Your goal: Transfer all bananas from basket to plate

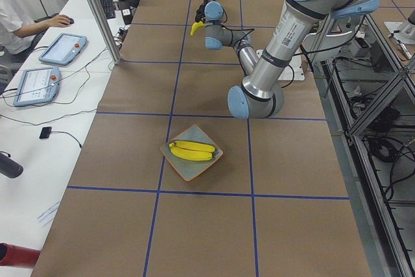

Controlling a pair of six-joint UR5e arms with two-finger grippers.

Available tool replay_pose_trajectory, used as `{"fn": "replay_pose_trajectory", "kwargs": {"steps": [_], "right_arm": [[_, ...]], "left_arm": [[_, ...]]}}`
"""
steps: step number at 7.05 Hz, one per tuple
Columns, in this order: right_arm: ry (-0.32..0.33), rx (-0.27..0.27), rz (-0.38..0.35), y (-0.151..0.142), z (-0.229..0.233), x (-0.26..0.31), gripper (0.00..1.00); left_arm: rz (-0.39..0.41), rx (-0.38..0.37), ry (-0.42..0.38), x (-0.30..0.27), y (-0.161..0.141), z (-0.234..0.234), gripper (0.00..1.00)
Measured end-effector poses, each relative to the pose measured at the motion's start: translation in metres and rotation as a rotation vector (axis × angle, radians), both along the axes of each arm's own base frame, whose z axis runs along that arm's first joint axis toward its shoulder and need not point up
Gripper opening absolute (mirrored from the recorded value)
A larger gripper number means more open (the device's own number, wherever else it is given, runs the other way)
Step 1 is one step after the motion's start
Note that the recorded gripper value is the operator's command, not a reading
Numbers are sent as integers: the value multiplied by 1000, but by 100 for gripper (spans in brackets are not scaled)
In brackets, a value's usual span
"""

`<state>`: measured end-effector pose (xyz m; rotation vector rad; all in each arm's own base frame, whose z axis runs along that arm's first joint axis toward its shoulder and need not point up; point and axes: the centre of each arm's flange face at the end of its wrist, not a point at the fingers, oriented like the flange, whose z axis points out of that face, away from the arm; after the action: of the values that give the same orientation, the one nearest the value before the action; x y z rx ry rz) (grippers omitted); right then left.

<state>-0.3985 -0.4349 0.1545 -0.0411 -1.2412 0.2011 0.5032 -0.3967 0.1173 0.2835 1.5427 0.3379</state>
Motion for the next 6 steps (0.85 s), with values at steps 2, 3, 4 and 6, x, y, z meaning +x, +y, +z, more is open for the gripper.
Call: {"fn": "replay_pose_trajectory", "kwargs": {"steps": [2,3,4,6], "right_arm": [[-9,7,7,-2,-5,5,100],[-14,8,15,-6,-7,12,100],[-19,6,24,-10,-6,23,100],[-4,-8,44,-16,11,41,100]], "left_arm": [[0,-5,-6,0,0,1,0],[-2,-11,-9,-1,0,2,0],[-6,-30,-22,-3,-3,6,0],[-50,-108,-126,-29,-24,50,0]]}}
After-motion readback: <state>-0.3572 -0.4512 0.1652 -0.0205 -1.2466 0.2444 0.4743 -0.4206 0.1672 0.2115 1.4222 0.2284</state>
